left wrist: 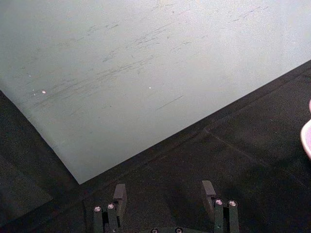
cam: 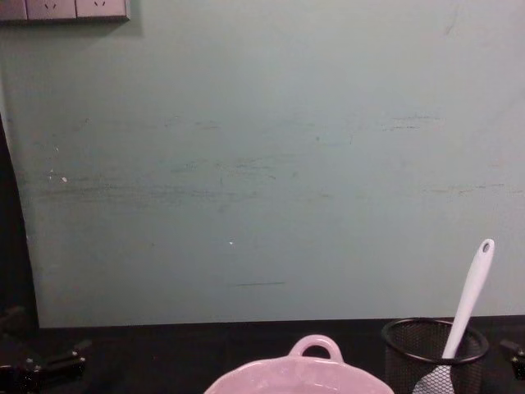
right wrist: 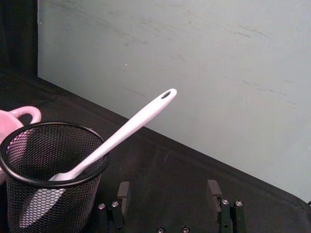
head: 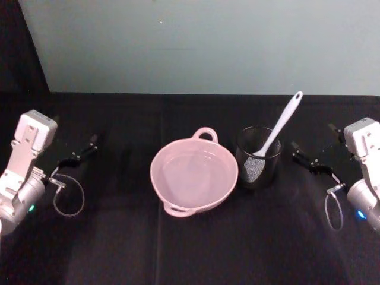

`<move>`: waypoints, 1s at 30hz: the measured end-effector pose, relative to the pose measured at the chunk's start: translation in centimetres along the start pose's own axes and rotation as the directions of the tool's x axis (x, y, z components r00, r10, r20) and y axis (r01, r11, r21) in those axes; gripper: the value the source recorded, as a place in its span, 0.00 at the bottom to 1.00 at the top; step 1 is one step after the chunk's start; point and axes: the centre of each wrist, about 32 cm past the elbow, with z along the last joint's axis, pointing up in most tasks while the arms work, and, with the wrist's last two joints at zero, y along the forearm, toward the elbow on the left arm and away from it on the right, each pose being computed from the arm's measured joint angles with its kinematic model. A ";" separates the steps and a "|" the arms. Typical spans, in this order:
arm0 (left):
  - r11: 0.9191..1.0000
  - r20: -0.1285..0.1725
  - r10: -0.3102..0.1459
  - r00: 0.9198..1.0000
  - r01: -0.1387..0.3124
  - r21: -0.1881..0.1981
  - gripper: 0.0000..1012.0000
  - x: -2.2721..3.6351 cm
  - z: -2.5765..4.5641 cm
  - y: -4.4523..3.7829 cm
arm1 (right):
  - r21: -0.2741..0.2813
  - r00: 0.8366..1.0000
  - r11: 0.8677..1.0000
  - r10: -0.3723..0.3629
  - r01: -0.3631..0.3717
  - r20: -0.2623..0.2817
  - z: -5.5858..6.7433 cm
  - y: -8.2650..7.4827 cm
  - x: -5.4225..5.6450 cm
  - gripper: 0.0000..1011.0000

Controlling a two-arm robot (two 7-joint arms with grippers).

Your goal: Use the one hand to pick up the spoon and stir the clear water in the bowl.

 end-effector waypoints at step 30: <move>1.000 0.000 0.000 1.000 0.000 0.000 1.00 0.00 0.00 0.00 | 0.000 1.000 1.000 0.000 0.000 0.000 0.0 0.0 0.0 0.99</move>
